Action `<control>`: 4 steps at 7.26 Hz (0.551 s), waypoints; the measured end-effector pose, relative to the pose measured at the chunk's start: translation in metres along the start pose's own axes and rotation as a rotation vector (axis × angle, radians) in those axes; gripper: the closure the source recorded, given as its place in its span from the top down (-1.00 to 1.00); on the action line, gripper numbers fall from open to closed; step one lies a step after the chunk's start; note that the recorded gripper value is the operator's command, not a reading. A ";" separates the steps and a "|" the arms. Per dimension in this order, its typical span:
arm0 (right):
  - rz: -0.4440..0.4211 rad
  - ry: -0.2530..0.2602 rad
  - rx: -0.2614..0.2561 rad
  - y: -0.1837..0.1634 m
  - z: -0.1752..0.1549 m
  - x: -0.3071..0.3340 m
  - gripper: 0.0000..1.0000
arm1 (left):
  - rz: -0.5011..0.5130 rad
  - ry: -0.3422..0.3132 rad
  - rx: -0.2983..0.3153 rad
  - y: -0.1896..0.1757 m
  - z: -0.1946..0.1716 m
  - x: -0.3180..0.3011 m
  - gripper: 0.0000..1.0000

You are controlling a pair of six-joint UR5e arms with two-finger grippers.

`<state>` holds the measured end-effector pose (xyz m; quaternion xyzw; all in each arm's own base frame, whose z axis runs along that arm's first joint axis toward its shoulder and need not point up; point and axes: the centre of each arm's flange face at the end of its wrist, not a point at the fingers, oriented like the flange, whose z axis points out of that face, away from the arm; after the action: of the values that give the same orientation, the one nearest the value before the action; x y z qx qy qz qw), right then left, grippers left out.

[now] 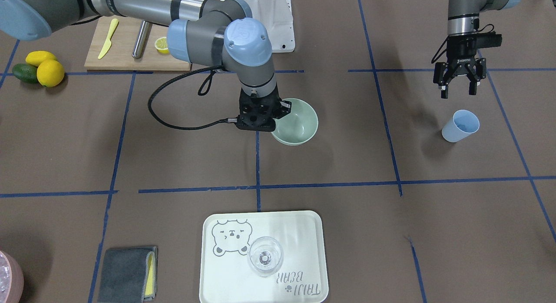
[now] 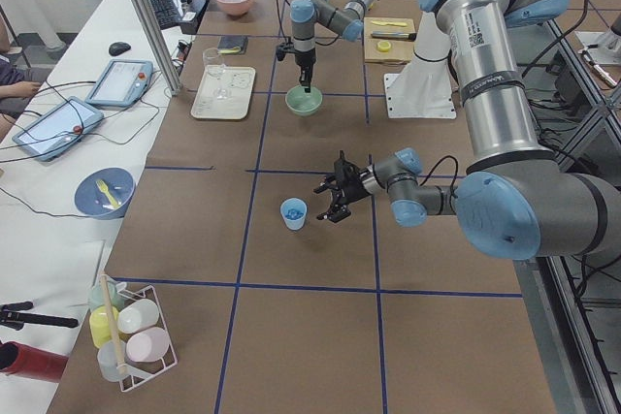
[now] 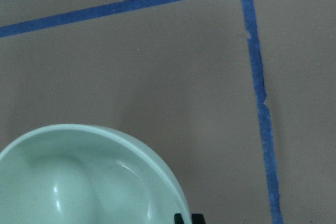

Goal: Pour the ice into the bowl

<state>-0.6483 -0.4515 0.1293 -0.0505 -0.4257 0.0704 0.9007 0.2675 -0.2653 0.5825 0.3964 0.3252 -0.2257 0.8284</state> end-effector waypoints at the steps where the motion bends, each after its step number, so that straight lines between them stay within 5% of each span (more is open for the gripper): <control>1: -0.005 0.008 0.009 0.005 0.012 -0.004 -0.64 | -0.001 0.001 0.009 0.001 0.002 0.002 0.98; 2: -0.010 0.011 0.018 0.011 0.019 -0.008 0.70 | 0.002 0.000 0.017 0.002 0.004 0.002 0.98; 4: -0.015 -0.006 0.027 0.018 0.023 -0.013 0.98 | 0.010 -0.006 0.039 0.007 0.011 0.002 0.98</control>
<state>-0.6761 -0.4354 0.1314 -0.0348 -0.4278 0.0695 0.9005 0.2770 -0.2701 0.5899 0.4134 0.3160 -0.2290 0.8227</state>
